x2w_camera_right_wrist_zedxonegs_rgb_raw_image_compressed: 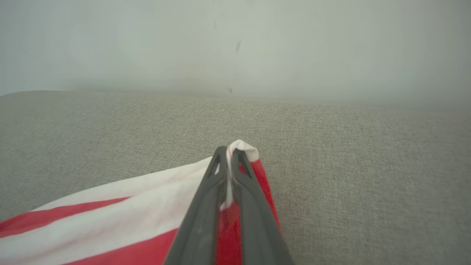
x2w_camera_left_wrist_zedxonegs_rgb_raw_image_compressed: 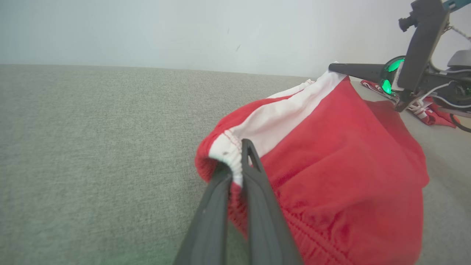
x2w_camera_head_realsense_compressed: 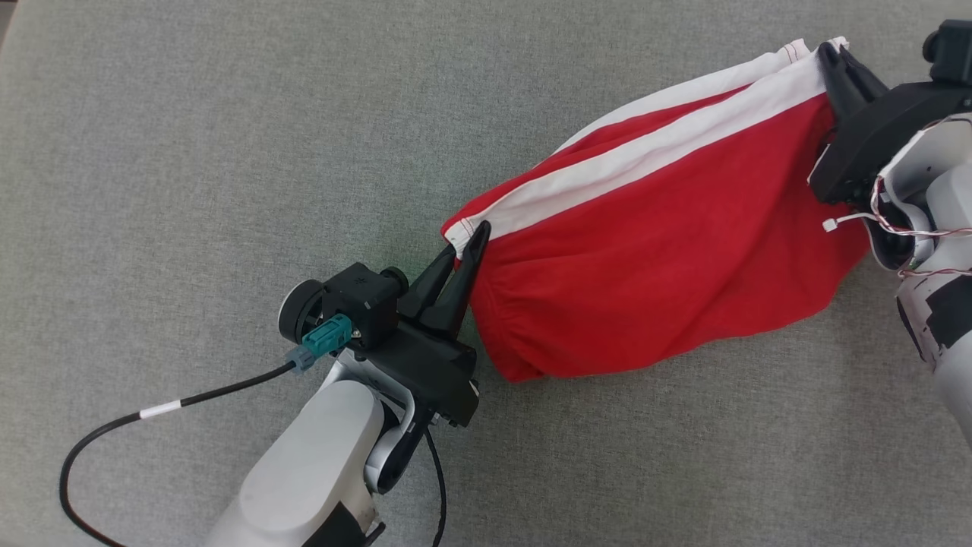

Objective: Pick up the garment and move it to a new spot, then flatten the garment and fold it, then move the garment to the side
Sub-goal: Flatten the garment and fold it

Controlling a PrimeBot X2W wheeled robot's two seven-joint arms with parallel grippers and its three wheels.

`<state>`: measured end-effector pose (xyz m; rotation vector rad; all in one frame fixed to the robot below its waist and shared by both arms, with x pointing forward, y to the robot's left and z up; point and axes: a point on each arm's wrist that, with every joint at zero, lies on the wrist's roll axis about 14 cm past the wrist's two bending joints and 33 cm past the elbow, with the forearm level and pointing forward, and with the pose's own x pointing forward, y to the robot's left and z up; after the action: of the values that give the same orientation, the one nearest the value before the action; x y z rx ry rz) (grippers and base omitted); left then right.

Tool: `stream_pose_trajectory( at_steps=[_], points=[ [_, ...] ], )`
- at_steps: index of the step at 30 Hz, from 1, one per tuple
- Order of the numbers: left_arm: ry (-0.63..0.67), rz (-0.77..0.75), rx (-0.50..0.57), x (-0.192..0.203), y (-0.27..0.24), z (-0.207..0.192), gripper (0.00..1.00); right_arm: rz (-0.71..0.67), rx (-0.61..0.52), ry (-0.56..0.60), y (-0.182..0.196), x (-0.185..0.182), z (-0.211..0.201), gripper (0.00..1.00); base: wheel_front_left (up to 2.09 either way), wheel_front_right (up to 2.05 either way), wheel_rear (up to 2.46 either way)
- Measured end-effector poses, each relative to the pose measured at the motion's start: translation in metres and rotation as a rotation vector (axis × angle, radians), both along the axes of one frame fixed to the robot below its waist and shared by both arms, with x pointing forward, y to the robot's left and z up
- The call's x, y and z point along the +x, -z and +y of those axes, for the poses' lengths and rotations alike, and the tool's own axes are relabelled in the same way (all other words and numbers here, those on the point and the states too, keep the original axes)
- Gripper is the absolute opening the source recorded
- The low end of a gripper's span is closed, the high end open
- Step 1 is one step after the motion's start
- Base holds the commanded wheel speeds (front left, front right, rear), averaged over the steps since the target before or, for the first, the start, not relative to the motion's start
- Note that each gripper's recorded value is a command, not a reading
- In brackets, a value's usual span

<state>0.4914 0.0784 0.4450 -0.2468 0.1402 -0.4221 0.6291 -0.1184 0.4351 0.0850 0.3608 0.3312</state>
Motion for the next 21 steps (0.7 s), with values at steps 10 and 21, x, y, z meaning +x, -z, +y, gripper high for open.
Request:
stream_pose_trajectory(
  at_steps=[10, 21],
  points=[
    [-0.007, -0.032, 0.003, -0.007, -0.016, 0.001, 1.00, -0.054, -0.016, -0.003, -0.019, -0.009, -0.002, 1.00, 0.00, 0.00, 0.00],
    [-0.178, -0.129, -0.020, -0.037, -0.054, 0.040, 1.00, -0.098, -0.059, -0.006, -0.036, -0.045, -0.028, 1.00, 0.00, 0.00, 0.00]
  ],
)
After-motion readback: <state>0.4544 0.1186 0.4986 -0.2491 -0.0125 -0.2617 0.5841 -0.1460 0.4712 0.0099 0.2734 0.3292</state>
